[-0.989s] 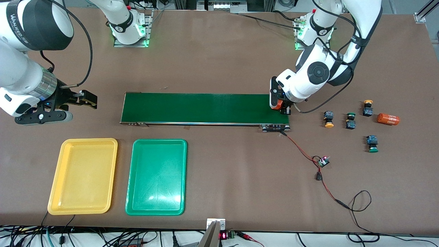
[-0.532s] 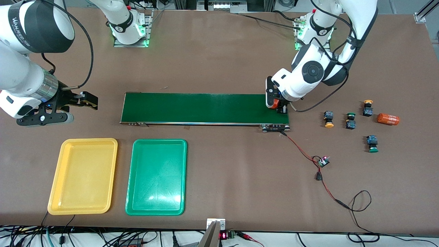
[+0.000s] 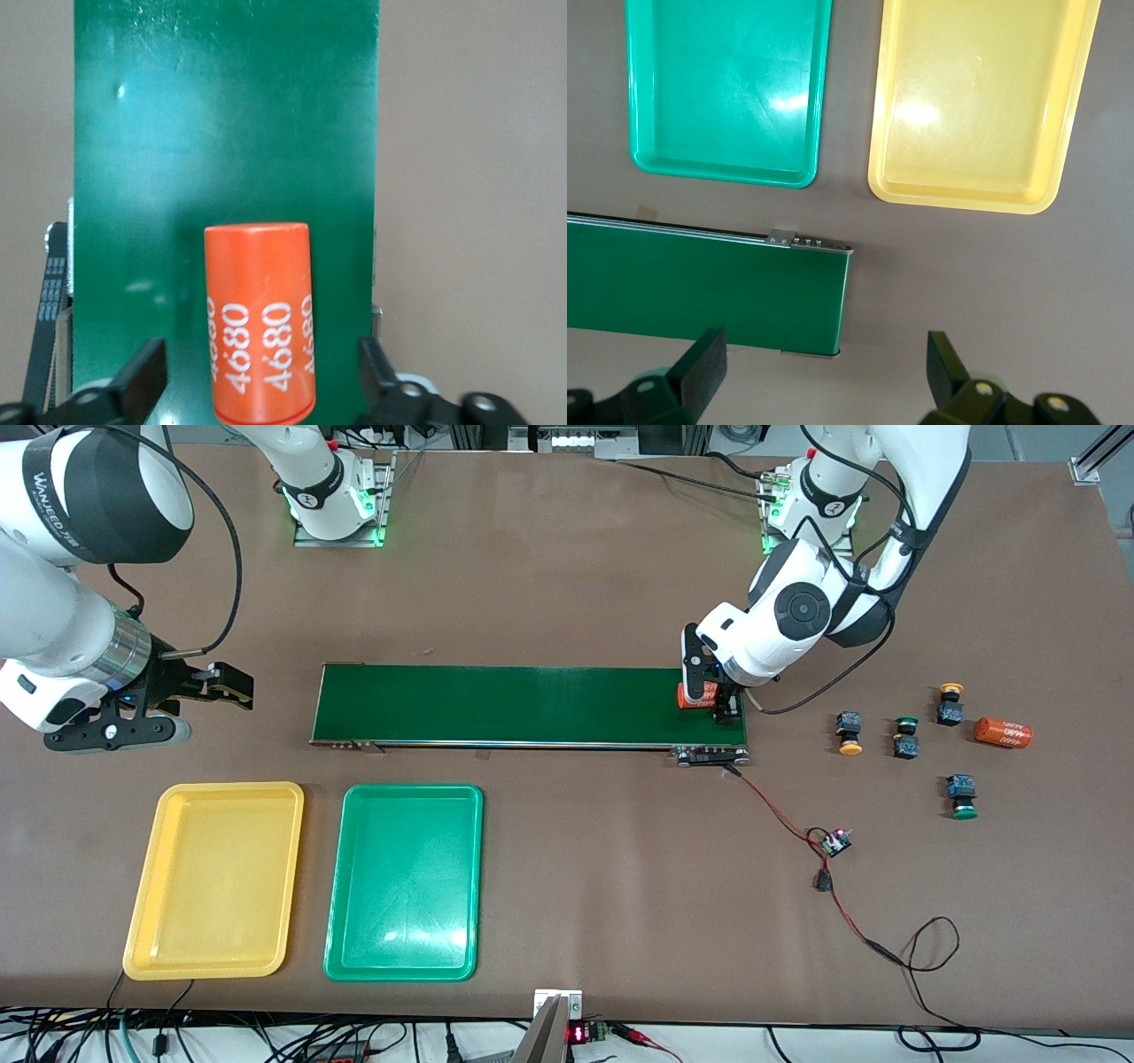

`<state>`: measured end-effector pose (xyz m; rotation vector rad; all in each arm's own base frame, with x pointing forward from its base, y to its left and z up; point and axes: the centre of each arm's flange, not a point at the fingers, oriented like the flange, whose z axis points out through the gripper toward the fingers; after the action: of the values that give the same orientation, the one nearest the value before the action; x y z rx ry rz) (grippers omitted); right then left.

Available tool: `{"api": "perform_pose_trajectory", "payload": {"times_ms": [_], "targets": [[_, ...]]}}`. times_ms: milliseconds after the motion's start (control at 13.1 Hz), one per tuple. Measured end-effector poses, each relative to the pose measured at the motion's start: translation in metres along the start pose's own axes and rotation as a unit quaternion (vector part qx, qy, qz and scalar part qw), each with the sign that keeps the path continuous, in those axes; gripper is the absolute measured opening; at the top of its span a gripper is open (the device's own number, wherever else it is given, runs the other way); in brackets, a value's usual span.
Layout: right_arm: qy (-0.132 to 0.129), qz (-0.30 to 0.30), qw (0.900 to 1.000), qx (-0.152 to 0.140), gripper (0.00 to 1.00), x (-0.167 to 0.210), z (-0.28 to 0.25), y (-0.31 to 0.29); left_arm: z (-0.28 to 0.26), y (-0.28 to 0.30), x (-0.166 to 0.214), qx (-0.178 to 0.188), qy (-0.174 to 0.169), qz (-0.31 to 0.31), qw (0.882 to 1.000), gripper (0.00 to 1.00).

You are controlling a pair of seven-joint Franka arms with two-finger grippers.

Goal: Sort buttons by color to trays
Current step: 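Carry the battery onto the green conveyor belt and open the left gripper, then move the left gripper back over the buttons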

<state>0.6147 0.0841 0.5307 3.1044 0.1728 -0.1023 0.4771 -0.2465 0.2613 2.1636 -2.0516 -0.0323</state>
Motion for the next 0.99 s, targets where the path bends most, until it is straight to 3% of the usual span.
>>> {"api": "perform_pose_trajectory", "payload": {"times_ms": [304,685,989], "targets": [[0.000,-0.001,1.000,0.000,1.00,0.000,0.000,-0.001,-0.047,-0.011,-0.022,0.021,-0.009,-0.027,0.999,1.00],[0.001,0.000,1.000,0.000,1.00,0.000,0.000,-0.001,-0.095,-0.060,-0.139,0.055,0.004,-0.140,0.989,1.00],[0.001,0.000,1.000,0.000,1.00,0.000,0.000,-0.001,-0.092,-0.069,-0.189,0.046,0.008,-0.202,0.978,1.00]]}}
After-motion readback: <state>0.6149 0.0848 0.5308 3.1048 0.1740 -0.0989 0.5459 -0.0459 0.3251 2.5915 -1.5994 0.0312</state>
